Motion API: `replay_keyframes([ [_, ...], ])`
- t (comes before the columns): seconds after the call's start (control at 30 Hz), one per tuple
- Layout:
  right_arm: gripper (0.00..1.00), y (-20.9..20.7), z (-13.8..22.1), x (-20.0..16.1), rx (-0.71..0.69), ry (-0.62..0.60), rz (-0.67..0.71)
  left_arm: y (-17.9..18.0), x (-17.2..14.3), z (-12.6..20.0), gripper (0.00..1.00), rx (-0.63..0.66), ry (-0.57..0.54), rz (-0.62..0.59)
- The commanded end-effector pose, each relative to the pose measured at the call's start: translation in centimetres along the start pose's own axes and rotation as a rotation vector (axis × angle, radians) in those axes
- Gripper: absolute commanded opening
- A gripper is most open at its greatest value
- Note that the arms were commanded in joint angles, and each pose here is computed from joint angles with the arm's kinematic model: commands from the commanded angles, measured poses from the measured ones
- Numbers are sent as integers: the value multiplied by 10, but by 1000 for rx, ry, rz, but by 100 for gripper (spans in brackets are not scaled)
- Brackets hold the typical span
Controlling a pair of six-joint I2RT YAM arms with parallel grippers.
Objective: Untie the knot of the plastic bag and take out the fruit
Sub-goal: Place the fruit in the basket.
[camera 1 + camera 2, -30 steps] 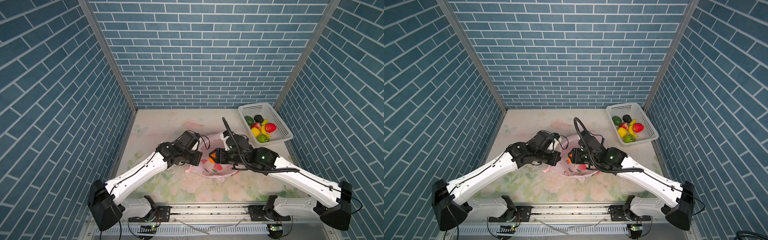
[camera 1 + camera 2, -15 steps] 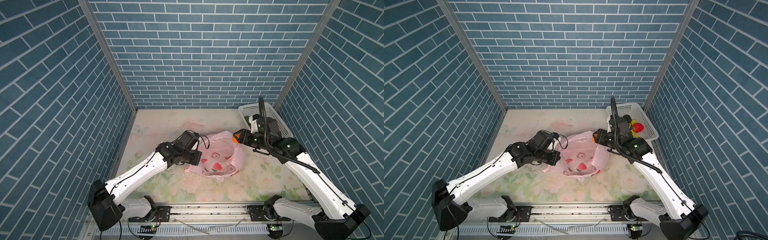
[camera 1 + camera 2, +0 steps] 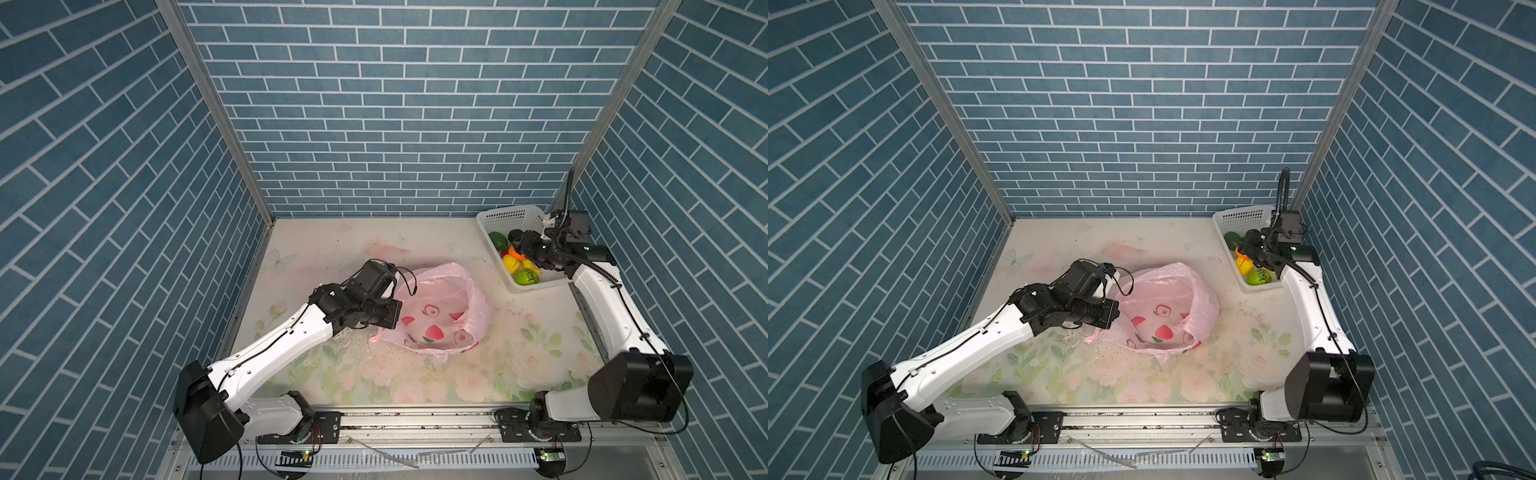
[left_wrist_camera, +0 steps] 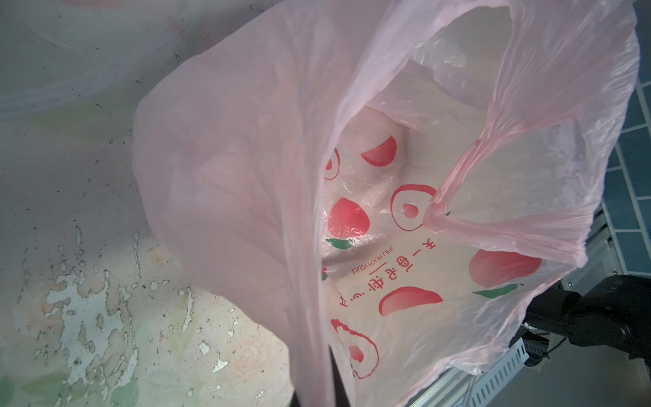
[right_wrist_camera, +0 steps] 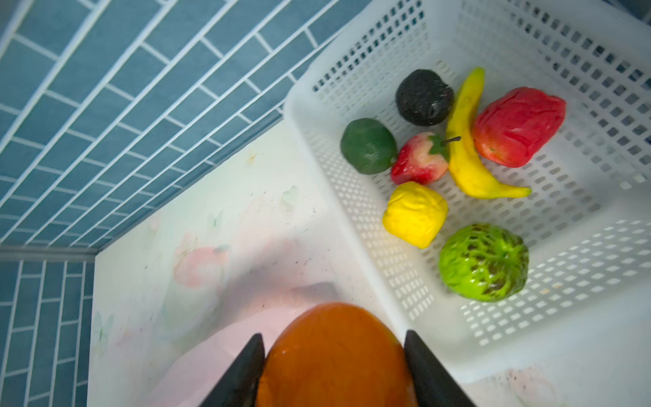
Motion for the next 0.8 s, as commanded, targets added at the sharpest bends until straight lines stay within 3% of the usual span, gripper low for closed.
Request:
replay_keyframes([
  [0.0,44,-12,-17,32,-5,-55,-5,2,3,5,0,4,-31,8],
  [0.23,49,-66,-58,55,-140,-75,-100,2,4,3,0,-1,-38,14],
  [0.33,62,-81,-64,58,-191,-77,-119,2,5,3,0,-8,-44,15],
  [0.5,77,-87,-58,58,-229,-97,-118,2,3,1,0,-7,-39,20],
  [0.77,81,-81,-40,60,-217,-139,-112,4,4,1,0,5,-52,29],
])
Point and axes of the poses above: each gripper's point midway between its finger pads, its own z axis back along the fingers, its own y axis along the line the jaws close on, x = y × z, the point moved 3 cm from there along z, back along the fingers, and after that the axes turned 15 degrees about -z, right-handed, at the moved point
